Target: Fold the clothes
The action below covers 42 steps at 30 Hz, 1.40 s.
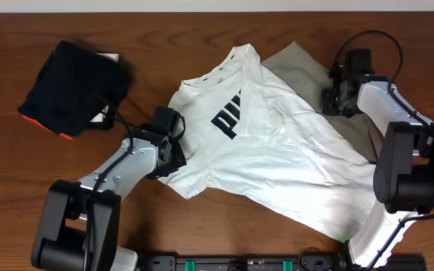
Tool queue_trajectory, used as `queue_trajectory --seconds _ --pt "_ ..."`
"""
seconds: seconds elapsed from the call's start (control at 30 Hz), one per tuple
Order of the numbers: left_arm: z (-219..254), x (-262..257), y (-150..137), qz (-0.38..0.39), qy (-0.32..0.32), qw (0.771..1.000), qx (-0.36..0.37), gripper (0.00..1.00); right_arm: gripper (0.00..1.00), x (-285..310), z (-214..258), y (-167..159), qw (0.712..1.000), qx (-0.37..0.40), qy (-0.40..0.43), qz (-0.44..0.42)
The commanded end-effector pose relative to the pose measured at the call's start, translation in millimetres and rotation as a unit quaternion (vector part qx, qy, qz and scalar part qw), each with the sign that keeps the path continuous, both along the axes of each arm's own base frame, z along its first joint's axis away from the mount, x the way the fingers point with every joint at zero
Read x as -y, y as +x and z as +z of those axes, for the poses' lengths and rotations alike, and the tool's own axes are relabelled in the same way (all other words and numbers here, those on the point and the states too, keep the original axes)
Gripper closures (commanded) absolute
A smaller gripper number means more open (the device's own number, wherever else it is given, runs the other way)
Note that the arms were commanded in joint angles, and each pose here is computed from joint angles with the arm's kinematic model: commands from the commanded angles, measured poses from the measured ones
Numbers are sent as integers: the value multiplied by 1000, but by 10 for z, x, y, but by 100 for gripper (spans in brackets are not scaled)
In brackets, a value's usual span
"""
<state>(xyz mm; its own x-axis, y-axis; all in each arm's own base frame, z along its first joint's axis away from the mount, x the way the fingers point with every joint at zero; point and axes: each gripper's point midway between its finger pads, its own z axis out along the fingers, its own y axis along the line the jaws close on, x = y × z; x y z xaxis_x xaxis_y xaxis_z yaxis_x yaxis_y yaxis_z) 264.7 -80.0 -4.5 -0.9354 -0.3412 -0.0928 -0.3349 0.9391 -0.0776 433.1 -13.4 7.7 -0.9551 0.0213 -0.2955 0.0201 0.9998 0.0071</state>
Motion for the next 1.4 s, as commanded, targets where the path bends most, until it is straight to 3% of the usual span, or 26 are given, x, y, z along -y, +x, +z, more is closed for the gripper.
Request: queue_trajectory --seconds 0.0,0.53,1.07,1.37 --pt "-81 -71 -81 -12 20 1000 -17 94 91 26 -28 -20 1000 -2 0 2" --pt "-193 -176 -255 -11 41 998 -36 94 99 353 -308 -3 998 55 -26 -34" --pt "-196 -277 -246 -8 67 997 -31 94 99 1633 -97 69 975 140 -50 -168" --pt "-197 -282 -247 -8 69 997 -31 94 93 1518 313 356 978 188 1 -93"
